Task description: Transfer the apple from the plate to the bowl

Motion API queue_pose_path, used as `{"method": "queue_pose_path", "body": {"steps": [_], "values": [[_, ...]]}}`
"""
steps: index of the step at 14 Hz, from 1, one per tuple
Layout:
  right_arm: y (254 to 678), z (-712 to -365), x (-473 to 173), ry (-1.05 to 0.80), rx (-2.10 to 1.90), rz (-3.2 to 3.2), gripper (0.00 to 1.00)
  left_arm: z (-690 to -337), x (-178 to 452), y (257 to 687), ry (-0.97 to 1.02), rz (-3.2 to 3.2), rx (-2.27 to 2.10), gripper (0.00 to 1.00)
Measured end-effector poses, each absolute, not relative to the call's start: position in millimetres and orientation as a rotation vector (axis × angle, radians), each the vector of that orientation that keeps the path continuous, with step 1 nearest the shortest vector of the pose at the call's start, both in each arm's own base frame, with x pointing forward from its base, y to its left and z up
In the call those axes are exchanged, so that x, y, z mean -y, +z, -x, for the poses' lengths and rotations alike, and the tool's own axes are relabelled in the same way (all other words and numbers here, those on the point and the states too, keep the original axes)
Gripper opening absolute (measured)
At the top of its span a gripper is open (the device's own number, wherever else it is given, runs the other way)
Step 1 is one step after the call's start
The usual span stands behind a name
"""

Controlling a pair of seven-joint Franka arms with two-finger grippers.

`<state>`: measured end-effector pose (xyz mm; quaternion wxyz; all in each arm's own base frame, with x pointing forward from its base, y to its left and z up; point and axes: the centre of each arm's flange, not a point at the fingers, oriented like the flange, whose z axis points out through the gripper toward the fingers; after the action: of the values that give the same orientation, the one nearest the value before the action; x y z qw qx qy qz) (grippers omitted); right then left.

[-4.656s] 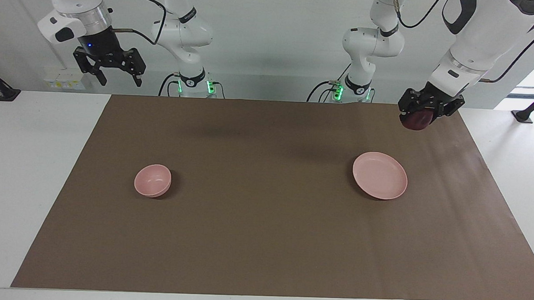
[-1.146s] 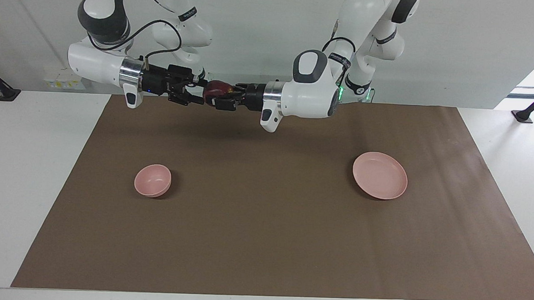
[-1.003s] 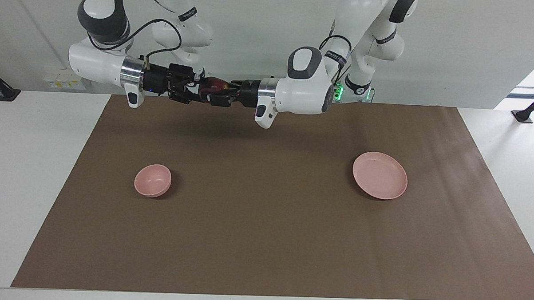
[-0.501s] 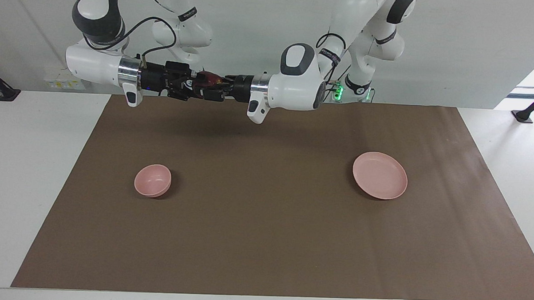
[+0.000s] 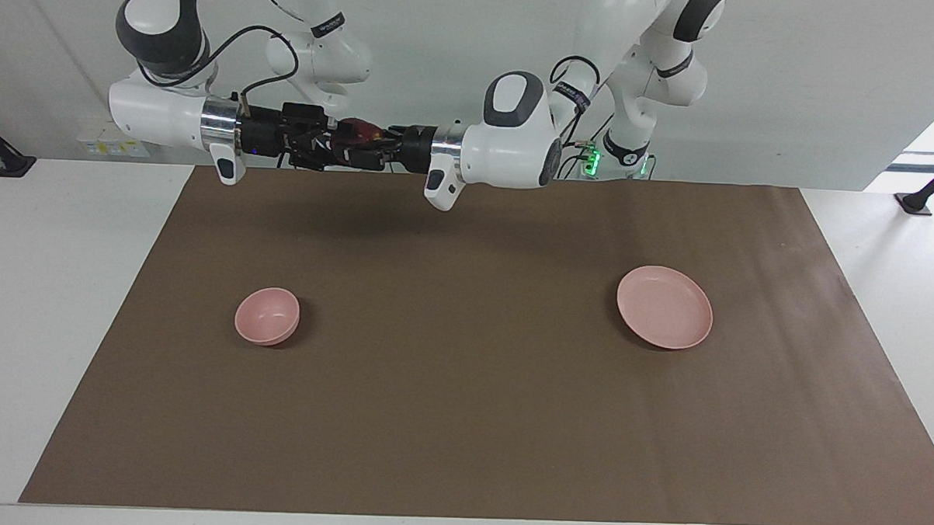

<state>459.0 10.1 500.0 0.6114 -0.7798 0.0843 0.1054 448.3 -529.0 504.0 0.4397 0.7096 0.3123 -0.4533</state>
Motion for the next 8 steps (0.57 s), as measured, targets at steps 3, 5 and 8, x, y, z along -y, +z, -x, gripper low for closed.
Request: {"method": "queue_pose_path", "body": {"steps": [3,5,8], "values": [[502.5,-454.8,-9.8,0.25,-0.178,1.83,1.0,-448.5,530.5,500.1,-1.129,-1.763,-0.781,0.78],[502.7,-454.5,-9.8,0.251,-0.177,1.833,1.0,-448.1,530.9,500.1,-1.129,-1.763,-0.781,0.78],[502.6,-454.4,-9.7,0.251,-0.177,1.834,1.0,-448.0,531.1,499.9,-1.129,-1.764,-0.781,0.78]]}}
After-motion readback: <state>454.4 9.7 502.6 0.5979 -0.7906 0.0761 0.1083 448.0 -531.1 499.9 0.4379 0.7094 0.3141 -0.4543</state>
